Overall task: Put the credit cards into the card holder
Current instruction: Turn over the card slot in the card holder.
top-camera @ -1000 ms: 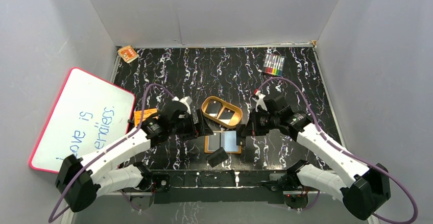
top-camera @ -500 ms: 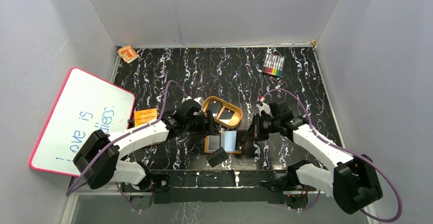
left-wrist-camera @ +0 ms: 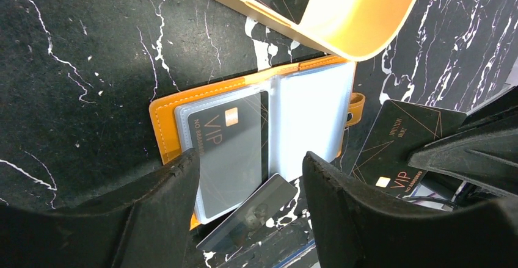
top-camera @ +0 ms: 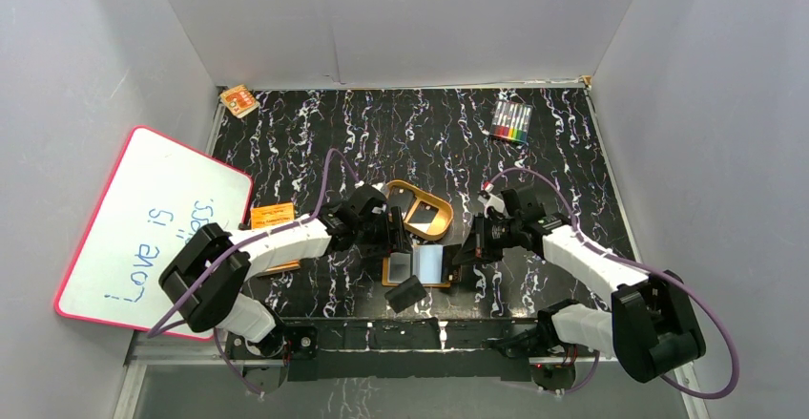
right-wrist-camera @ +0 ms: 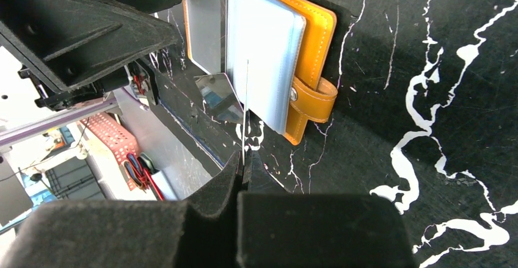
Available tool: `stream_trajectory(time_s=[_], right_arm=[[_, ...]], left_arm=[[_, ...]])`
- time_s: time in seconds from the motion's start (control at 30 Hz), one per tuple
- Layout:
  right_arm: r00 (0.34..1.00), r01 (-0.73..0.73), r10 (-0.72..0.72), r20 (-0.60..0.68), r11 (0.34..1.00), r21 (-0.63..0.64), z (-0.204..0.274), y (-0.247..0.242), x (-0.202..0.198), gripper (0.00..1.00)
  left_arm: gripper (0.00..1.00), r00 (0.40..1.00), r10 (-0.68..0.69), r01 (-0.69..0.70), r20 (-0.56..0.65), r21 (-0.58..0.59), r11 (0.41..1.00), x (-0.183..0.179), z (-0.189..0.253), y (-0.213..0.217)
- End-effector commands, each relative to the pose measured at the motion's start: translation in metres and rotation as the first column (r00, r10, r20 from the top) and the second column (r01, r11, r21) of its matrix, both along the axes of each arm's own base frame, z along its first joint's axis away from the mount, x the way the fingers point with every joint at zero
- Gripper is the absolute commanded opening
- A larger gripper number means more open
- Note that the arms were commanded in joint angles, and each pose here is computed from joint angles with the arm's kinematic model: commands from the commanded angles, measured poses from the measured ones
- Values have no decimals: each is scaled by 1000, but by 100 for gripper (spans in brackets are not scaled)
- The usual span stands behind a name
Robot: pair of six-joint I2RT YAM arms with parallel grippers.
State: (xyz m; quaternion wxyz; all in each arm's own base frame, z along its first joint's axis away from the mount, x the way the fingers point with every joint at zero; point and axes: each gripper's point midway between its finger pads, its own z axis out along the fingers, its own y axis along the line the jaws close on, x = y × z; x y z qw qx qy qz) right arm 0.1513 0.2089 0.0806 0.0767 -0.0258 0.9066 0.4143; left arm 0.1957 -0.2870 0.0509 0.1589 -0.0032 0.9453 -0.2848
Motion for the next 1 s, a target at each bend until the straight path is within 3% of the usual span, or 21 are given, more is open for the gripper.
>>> stream_trajectory(time_s=[0.0,0.73,0.97], right_arm=[[999,-35,36,-24,999,15,-7,-1,-8,0],[995,-62,64,-79,998,29,-27,3,-9,0],[999,-43,44,-25,999,13,-13,1,-1,0]], left_arm=[[59,1000,-2,2,15,31,1000,2,-4,4],[52,999,-5,8,-37,69,998,-6,-25,9],[51,1000,10,-11,15,59,998,2,-6,9]])
